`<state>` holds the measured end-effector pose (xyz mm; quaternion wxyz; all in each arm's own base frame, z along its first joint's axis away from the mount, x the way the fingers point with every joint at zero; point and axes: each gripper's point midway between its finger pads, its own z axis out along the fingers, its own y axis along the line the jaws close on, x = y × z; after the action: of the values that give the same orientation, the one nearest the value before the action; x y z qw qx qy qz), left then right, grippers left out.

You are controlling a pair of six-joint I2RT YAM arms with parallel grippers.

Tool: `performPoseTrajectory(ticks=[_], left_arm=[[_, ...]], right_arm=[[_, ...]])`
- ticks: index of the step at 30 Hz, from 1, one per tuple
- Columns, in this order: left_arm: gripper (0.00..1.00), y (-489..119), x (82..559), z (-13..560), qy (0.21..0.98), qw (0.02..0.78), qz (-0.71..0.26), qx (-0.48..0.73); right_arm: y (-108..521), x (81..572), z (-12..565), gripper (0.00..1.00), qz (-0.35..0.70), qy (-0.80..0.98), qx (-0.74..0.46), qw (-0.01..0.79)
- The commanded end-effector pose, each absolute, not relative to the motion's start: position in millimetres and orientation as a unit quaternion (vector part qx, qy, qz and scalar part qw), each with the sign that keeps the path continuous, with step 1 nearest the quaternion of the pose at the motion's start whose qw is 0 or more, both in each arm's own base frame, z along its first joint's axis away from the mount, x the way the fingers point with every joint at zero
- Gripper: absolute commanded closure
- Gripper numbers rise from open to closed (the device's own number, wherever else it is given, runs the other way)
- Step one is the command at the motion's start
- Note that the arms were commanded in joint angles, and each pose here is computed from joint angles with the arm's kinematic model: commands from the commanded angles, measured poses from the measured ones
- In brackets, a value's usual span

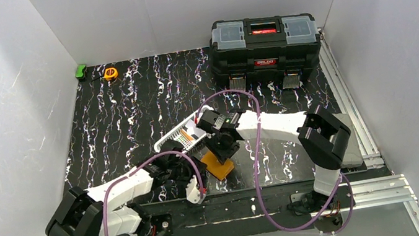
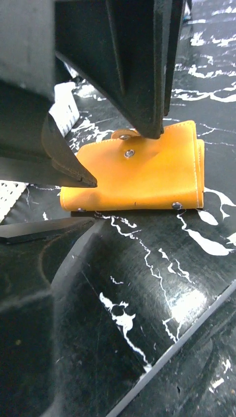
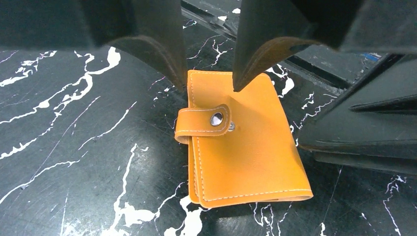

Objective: Put the credit cards into the card holder
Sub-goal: Close the card holder at the center of the board.

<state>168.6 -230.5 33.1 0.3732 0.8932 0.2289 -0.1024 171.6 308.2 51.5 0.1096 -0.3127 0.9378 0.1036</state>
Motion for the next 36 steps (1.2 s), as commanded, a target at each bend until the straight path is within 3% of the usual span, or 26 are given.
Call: performPoseTrajectory(ticks=[1,9,14,22,29,36], left_arm=[[0.73,-244,165,38,0.175,0.420,-0.101,0.885],[0.75,-246,170,21,0.179,0.414,-0.101,0.887],[0.77,-247,172,15,0.182,0.402,-0.108,0.891],[0.82,-240,159,8,0.179,0.387,-0.123,0.896],[0.83,-239,158,7,0.176,0.385,-0.125,0.897],[0.83,-240,156,8,0.173,0.386,-0.128,0.897]], right_arm=[[326,178,69,0.51,0.135,0.934,-0.307,0.125],[331,185,66,0.52,0.128,0.934,-0.307,0.131],[335,188,65,0.62,0.128,0.933,-0.308,0.135],[316,201,71,0.93,0.077,0.943,-0.279,0.165],[318,195,76,0.84,0.091,0.943,-0.280,0.157],[317,195,78,0.83,0.091,0.943,-0.279,0.157]])
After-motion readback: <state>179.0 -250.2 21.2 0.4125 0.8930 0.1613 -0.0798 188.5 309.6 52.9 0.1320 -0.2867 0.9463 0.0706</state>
